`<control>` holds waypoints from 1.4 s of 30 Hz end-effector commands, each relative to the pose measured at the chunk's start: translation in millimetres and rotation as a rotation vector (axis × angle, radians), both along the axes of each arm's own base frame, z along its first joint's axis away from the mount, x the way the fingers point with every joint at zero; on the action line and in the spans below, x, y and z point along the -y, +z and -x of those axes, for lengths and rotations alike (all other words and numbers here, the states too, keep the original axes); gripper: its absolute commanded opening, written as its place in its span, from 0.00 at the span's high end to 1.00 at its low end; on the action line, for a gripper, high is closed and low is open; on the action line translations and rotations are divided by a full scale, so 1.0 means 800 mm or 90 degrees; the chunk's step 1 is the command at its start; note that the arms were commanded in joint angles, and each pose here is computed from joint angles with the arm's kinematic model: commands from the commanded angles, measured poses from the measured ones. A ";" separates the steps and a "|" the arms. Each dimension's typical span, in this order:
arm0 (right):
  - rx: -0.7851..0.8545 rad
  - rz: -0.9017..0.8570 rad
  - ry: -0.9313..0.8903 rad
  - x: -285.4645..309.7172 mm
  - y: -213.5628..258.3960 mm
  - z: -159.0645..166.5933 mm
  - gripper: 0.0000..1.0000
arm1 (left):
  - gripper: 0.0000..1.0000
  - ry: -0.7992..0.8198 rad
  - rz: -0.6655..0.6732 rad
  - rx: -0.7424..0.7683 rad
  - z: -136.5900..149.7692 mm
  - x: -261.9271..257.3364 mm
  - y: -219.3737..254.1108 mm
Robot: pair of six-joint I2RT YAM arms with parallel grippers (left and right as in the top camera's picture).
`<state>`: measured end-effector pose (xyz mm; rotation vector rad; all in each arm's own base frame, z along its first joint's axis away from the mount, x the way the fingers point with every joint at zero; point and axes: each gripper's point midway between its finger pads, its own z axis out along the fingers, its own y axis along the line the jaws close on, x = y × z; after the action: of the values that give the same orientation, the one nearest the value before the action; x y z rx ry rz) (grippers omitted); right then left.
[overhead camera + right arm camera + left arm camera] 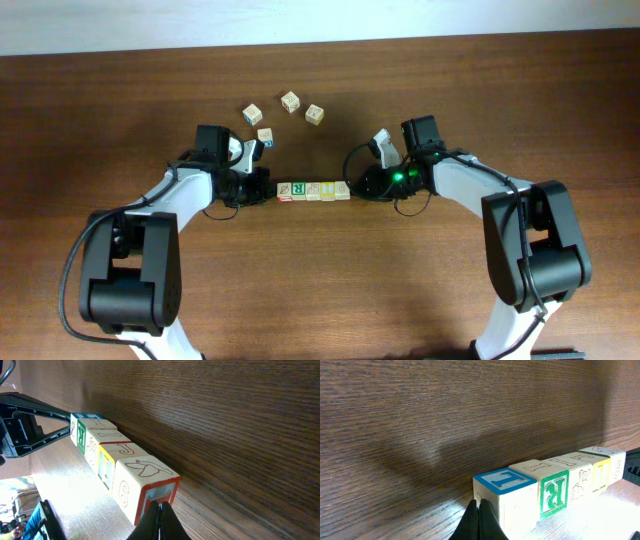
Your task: Rotate 5 blocks
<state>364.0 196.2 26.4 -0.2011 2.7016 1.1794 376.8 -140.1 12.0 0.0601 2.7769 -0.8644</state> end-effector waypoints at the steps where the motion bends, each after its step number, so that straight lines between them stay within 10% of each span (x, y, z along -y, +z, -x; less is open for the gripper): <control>1: 0.035 -0.057 0.043 -0.023 0.038 0.008 0.96 | 1.00 -0.029 0.038 0.013 0.000 0.020 0.015; 42: 0.117 0.048 0.127 -0.125 0.099 0.018 0.96 | 1.00 -0.029 0.038 0.013 0.000 0.020 0.015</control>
<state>372.2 269.1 115.8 -0.4703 2.5883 1.0165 383.7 -114.0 1.6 -0.0007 2.8038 -0.6849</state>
